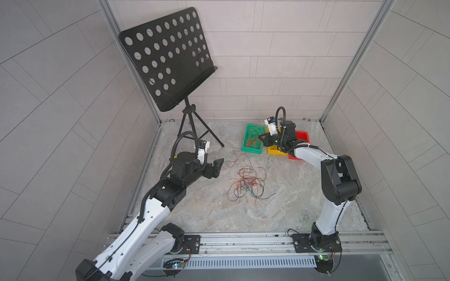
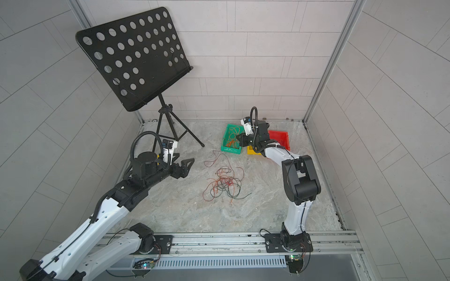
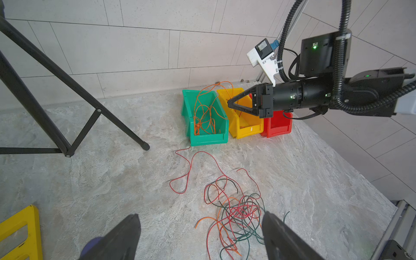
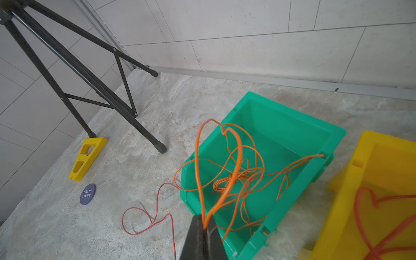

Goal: Untangle and sort cables by color
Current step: Place the cable in the bin.

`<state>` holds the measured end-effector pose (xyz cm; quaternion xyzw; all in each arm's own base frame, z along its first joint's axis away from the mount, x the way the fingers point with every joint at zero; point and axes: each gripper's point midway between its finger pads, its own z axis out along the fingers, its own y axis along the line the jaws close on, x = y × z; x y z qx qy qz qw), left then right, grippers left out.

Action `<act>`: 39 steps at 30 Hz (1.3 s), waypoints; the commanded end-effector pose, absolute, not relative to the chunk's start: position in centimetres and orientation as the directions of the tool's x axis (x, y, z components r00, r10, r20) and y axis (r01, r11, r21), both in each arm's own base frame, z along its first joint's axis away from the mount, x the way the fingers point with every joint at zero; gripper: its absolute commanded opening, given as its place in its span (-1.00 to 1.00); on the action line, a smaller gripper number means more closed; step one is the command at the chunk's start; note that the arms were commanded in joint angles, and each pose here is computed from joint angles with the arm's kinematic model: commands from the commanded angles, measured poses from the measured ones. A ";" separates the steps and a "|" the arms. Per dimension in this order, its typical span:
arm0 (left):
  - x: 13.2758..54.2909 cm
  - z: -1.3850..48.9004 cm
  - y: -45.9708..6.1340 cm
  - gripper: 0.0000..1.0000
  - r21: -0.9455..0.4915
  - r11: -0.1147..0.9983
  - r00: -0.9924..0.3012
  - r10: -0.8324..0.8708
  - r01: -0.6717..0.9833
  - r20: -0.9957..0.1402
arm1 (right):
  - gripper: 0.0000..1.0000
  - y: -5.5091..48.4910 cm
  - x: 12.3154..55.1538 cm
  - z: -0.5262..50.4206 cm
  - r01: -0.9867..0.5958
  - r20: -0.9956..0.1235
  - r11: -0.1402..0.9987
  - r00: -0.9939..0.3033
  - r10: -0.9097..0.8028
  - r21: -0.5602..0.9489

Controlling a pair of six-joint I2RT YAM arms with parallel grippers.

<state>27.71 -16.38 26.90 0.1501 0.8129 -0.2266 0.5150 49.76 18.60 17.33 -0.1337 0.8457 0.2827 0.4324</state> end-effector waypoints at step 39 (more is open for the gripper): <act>27.5 27.1 -16.7 0.83 -0.218 0.835 -0.403 0.005 0.505 -0.915 | -0.78 19.5 52.7 6.7 -0.196 -0.507 0.967 -0.858 -0.090 0.161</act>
